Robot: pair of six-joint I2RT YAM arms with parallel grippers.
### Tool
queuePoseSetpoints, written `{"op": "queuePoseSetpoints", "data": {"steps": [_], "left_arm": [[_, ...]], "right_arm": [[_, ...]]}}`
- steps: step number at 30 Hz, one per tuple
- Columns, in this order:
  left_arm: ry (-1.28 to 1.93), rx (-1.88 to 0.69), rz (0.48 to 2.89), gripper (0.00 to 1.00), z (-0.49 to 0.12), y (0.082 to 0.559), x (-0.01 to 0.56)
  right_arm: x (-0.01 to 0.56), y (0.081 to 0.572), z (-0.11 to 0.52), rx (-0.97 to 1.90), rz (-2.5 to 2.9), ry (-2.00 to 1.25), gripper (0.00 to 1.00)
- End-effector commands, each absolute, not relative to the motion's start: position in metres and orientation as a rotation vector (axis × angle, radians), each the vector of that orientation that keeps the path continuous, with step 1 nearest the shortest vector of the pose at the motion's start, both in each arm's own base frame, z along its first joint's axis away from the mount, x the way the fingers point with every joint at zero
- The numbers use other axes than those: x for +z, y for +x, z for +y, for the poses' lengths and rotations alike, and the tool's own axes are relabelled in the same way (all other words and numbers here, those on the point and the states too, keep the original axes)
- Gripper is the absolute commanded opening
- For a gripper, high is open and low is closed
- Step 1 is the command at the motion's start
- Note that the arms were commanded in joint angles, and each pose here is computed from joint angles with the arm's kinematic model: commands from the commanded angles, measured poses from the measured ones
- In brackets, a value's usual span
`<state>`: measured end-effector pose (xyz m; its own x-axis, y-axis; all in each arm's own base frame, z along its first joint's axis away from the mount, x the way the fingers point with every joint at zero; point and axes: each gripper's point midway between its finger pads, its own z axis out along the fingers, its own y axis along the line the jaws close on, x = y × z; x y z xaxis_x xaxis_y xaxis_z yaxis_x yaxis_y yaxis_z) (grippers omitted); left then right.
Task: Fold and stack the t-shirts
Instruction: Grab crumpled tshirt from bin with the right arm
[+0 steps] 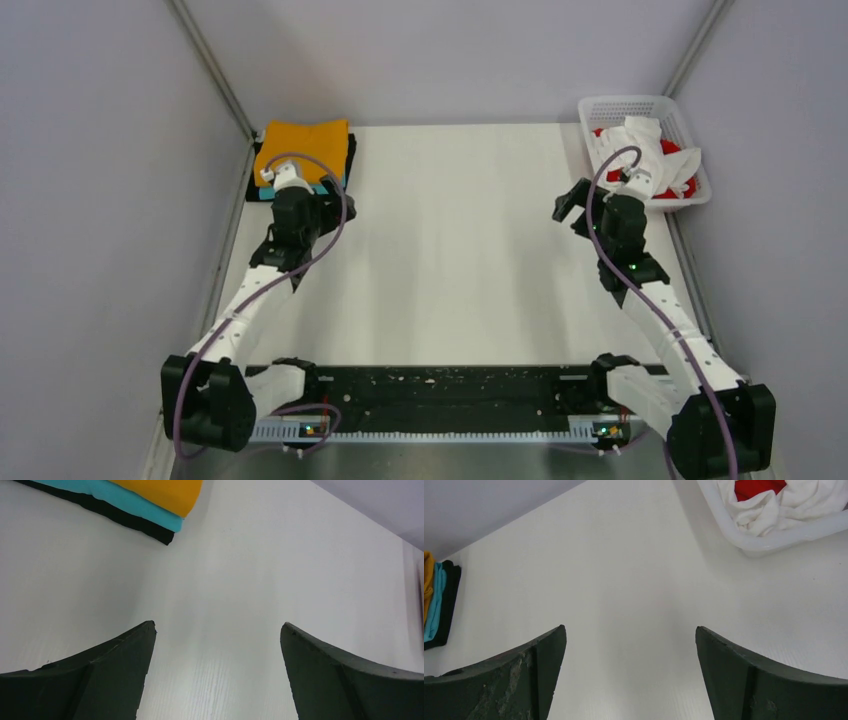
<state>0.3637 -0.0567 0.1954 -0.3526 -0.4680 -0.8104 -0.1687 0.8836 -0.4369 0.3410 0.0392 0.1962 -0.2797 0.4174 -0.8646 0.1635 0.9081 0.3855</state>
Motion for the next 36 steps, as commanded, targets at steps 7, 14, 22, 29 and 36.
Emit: {"op": "queuePoseSetpoints", "data": {"steps": [7,14,22,29,36], "left_arm": [[-0.468,-0.389,1.877,0.99,-0.063,0.391,0.216],[-0.514,-0.382,1.856,0.99,-0.059,0.399,0.215],[-0.564,-0.373,1.856,0.99,-0.056,0.405,0.214],[-0.586,-0.354,1.895,0.99,-0.054,0.407,0.206],[-0.591,-0.372,1.928,0.99,-0.059,0.406,0.197]], "right_arm": [[0.257,0.39,-0.017,-0.017,1.761,0.537,0.99],[0.259,0.468,-0.091,-0.002,1.888,0.699,0.99],[0.209,0.558,-0.099,0.261,2.063,0.686,0.86],[0.183,0.595,-0.08,0.499,2.125,0.637,0.81],[0.169,0.599,-0.085,0.467,2.144,0.621,0.79]]}}
